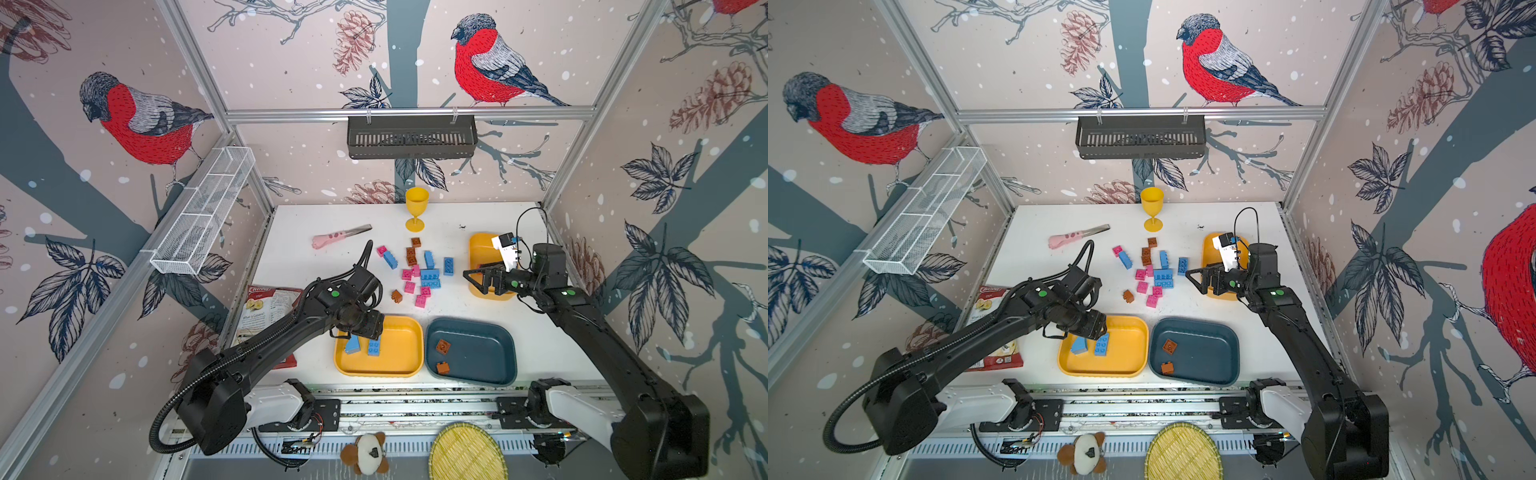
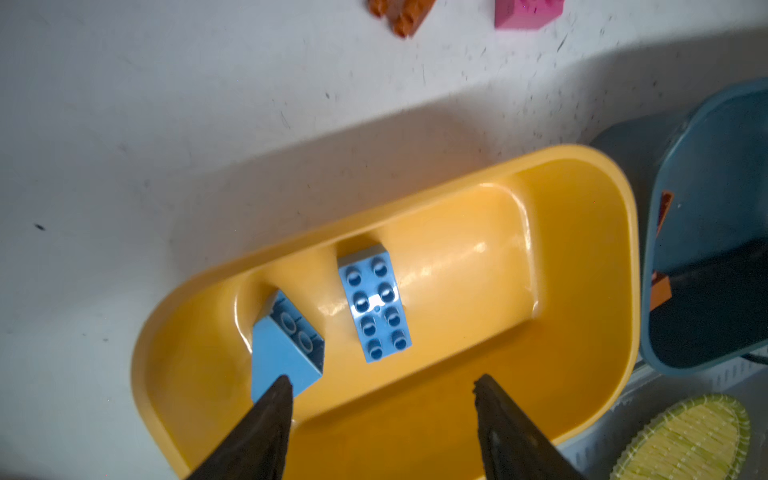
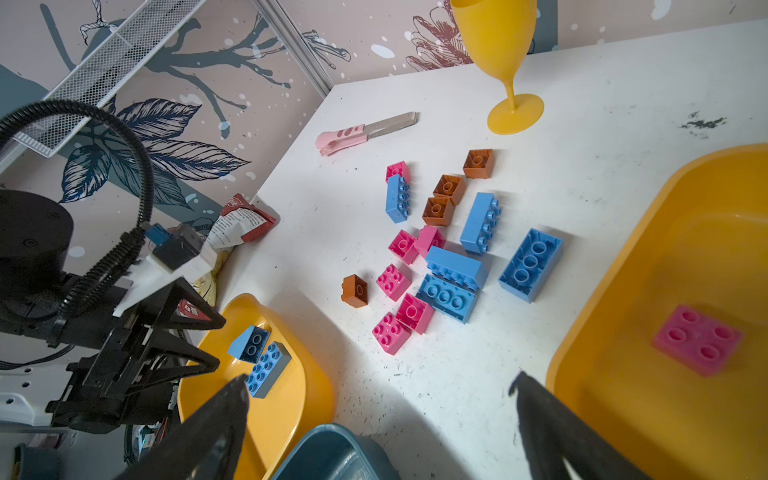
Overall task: Sort the legos into containers by color
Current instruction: 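Carry the light-blue brick to the nearer yellow tray and release it, then move the left gripper back to the pile above a long light-blue brick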
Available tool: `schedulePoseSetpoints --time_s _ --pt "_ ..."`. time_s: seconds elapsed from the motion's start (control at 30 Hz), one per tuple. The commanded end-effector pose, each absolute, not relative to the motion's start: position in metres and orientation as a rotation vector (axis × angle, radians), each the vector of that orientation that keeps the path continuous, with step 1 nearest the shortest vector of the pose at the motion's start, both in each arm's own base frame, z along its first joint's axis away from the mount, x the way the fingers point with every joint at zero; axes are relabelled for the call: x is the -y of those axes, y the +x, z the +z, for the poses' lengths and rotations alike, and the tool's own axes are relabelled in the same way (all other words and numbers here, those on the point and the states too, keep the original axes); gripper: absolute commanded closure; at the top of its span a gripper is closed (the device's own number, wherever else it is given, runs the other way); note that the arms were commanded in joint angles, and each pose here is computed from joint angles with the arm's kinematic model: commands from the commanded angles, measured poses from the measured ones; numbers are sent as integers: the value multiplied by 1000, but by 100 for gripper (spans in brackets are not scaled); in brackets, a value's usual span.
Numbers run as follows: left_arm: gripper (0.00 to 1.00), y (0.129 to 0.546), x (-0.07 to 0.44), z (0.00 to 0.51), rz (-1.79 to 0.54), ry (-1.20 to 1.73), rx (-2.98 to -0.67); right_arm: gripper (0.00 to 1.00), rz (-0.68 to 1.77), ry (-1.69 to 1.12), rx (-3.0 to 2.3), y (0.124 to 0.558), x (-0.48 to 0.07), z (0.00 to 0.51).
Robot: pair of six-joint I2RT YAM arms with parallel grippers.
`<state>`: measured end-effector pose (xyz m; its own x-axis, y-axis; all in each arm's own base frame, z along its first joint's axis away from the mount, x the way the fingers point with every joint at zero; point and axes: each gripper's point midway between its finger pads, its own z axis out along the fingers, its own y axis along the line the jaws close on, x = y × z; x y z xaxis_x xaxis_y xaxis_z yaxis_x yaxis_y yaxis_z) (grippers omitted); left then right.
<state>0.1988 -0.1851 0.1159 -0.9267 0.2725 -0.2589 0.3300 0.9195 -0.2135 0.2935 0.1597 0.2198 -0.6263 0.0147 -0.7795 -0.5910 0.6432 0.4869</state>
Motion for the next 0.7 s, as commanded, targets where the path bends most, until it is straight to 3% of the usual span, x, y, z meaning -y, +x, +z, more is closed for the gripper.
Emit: schedulePoseSetpoints --time_s 0.0,0.43,0.67 --pt "29 228 185 126 -299 426 -2780 1 966 -454 -2044 296 -160 225" --pt "29 374 217 122 -300 -38 -2663 0 984 -430 -2027 300 -160 228" --pt "29 425 224 100 -252 -259 -2649 1 976 -418 -2027 300 -156 228"
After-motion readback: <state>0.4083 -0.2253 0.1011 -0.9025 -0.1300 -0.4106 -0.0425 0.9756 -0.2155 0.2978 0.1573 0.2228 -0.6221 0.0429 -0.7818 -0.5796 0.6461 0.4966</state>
